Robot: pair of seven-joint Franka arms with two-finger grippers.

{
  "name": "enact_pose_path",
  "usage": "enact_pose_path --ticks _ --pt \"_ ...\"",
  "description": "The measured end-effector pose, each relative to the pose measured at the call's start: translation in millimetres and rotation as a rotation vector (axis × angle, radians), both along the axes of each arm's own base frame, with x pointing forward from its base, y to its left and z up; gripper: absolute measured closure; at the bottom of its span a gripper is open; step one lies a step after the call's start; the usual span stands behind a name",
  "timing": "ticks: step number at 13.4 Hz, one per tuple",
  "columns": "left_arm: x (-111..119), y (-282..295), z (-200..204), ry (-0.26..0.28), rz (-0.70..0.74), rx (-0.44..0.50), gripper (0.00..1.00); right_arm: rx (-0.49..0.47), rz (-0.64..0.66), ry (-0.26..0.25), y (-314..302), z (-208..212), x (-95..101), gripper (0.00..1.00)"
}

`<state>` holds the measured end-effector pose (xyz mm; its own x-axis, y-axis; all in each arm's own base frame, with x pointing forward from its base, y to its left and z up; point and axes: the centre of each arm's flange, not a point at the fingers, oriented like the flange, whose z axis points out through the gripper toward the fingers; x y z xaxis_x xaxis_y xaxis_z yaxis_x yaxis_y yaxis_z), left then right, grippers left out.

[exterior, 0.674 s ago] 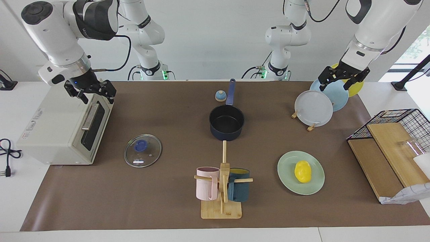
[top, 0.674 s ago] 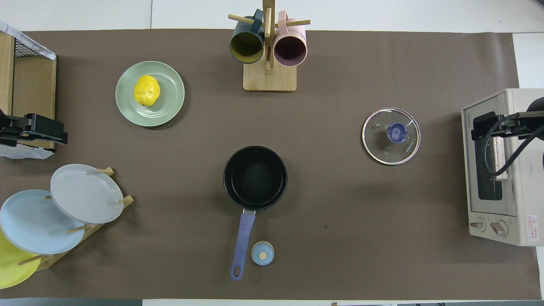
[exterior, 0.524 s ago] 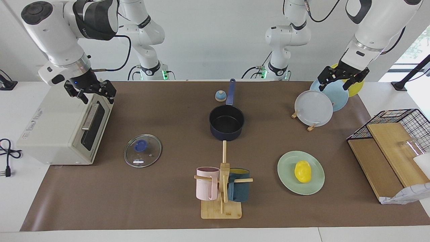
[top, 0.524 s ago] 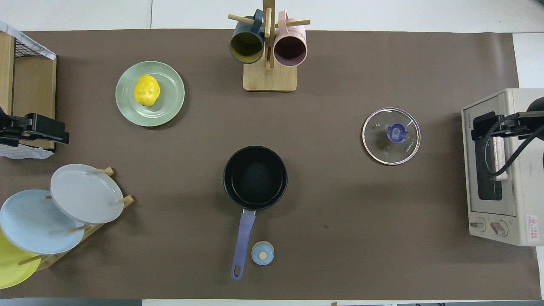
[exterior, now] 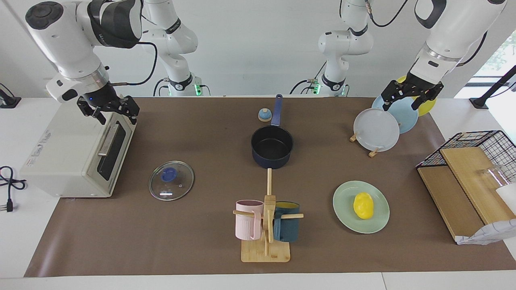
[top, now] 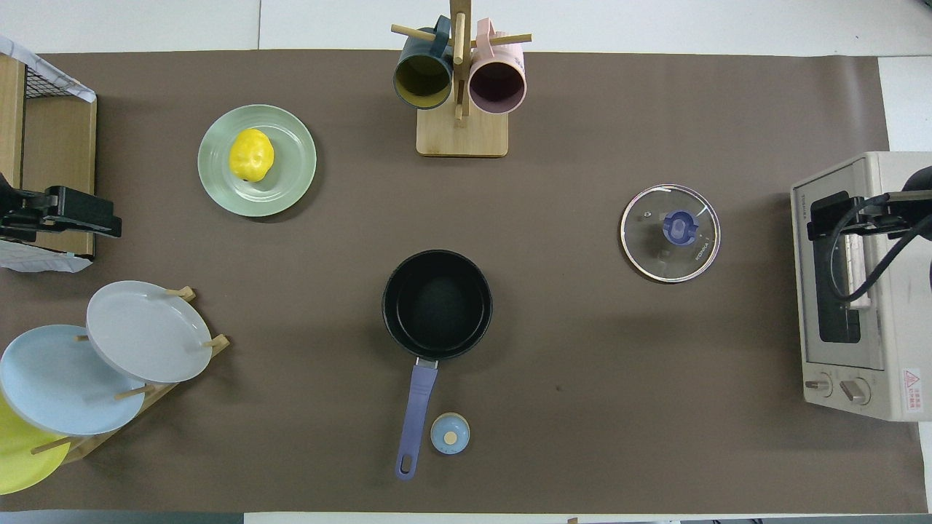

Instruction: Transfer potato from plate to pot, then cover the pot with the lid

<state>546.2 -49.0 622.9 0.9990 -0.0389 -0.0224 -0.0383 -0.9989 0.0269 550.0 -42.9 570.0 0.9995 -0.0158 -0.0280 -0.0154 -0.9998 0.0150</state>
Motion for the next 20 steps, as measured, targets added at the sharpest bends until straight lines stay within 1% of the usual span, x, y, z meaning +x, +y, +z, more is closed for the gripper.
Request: enact_pose_path --ticks 2,4,7,9,14,15,17,20 --pt "22.5 -2.7 -20.0 0.018 0.0 -0.005 0.0 0.0 0.0 0.0 0.0 0.0 0.0 0.0" --pt "57.3 -7.8 -54.5 0.029 0.0 -0.014 0.0 0.0 0.0 0.0 0.0 0.0 0.0 0.0" --pt "112.0 -14.4 -115.1 -0.003 0.007 -0.034 0.0 0.0 0.0 0.0 0.0 0.0 0.0 0.0" --pt "137.3 -17.2 -150.3 -0.027 -0.003 -0.038 0.0 0.0 0.0 0.0 0.0 0.0 0.0 0.0" --pt "168.4 -24.7 -218.9 -0.07 -0.02 -0.042 0.0 0.0 0.0 0.0 0.0 0.0 0.0 0.0" --pt "172.3 -28.3 -234.2 -0.071 -0.023 -0.043 0.0 0.0 0.0 0.0 0.0 0.0 0.0 0.0" --pt "175.7 -37.8 -255.0 -0.069 -0.034 -0.044 0.0 0.0 0.0 0.0 0.0 0.0 0.0 0.0" --pt "174.5 -54.7 -273.3 -0.07 -0.056 -0.044 0.0 0.0 0.0 0.0 0.0 0.0 0.0 0.0"
